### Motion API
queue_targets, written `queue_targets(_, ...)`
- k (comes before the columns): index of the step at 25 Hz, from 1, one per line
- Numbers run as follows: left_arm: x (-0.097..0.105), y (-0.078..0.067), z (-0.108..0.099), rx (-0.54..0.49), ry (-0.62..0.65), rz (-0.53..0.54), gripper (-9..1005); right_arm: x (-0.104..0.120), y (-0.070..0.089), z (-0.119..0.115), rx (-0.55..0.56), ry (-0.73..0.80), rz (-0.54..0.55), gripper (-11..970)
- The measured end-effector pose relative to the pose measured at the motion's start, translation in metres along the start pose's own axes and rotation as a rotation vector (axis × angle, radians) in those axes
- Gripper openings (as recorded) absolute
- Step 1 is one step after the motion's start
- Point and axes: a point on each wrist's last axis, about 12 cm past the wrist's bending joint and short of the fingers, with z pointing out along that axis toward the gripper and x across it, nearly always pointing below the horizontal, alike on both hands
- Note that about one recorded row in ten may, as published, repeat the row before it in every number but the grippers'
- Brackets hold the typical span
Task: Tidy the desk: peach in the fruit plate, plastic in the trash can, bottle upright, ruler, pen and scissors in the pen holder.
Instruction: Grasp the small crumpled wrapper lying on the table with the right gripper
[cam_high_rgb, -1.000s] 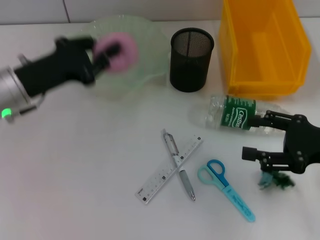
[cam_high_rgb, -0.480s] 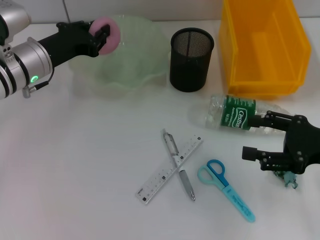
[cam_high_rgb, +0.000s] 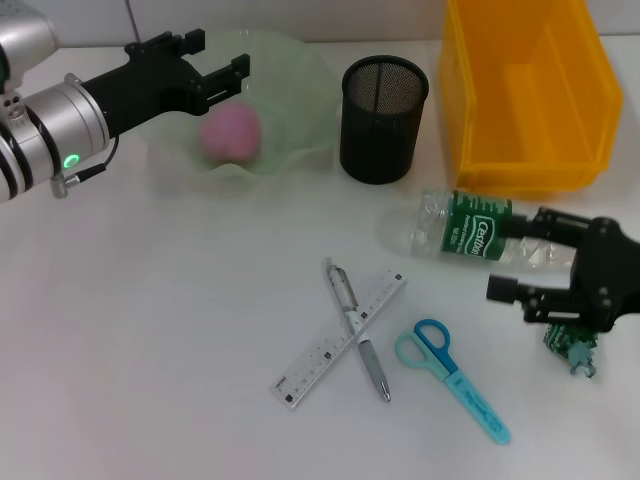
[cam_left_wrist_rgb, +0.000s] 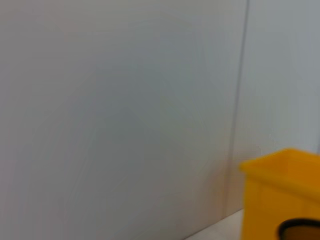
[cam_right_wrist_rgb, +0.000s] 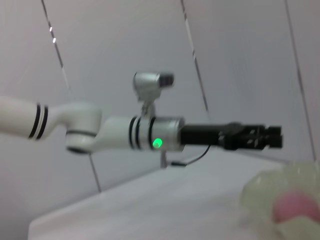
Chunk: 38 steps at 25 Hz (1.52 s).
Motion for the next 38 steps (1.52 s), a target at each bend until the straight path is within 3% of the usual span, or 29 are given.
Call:
queue_targets(3,-0.002,-0.004,-0.008,0.056,-0.036,-0.021,648,-0.006,0.0,-0.005,0.013,-0.051,0.006,839)
queue_targets(5,-0.003,-0.011,-0.024,0.139,-0.095,-0.038,691,-0.025,0.001,-0.025,0.04,-0.108,0.019,839)
queue_targets(6,-0.004,-0.016,-0.035,0.189,-0.129,-0.04,712,-0.025,0.001,-0.025,0.04,-0.108,0.019,838)
queue_targets(8,-0.003,-0.025,-0.053,0.273,-0.18,-0.034,755,-0.046,0.001,-0.038,0.042,-0.069,0.032,838)
queue_targets(13,0.014,-0.046,-0.097,0.439,-0.198,-0.005,839,-0.107,0.014,-0.049,0.04,0.256,0.032,838)
queue_targets(14,0.022,-0.049,-0.106,0.444,-0.187,-0.002,856,-0.114,0.016,-0.048,0.043,0.311,0.033,838)
queue_targets(15,0.027,-0.05,-0.114,0.439,-0.177,-0.001,854,-0.129,0.022,-0.037,0.061,0.475,0.032,838)
queue_targets(16,0.027,-0.05,-0.114,0.439,-0.177,-0.001,853,-0.129,0.022,-0.037,0.061,0.475,0.032,838)
queue_targets(17,0.039,-0.051,-0.129,0.414,-0.157,-0.012,852,-0.136,0.024,-0.031,0.079,0.561,0.039,838)
queue_targets(19,0.041,-0.051,-0.132,0.406,-0.154,-0.018,848,-0.144,0.026,-0.019,0.121,0.693,0.044,837)
queue_targets(20,0.044,-0.052,-0.136,0.395,-0.15,-0.028,847,-0.145,0.026,-0.009,0.17,0.814,0.066,837)
queue_targets(26,0.047,-0.053,-0.141,0.389,-0.144,-0.047,847,-0.139,0.02,0.01,0.287,1.033,0.102,836)
queue_targets(30,0.05,-0.056,-0.139,0.408,-0.122,-0.043,847,-0.129,0.013,0.017,0.37,1.098,0.16,836)
queue_targets(38,0.052,-0.061,-0.131,0.449,-0.086,-0.027,847,-0.107,0.004,0.035,0.434,1.135,0.205,834)
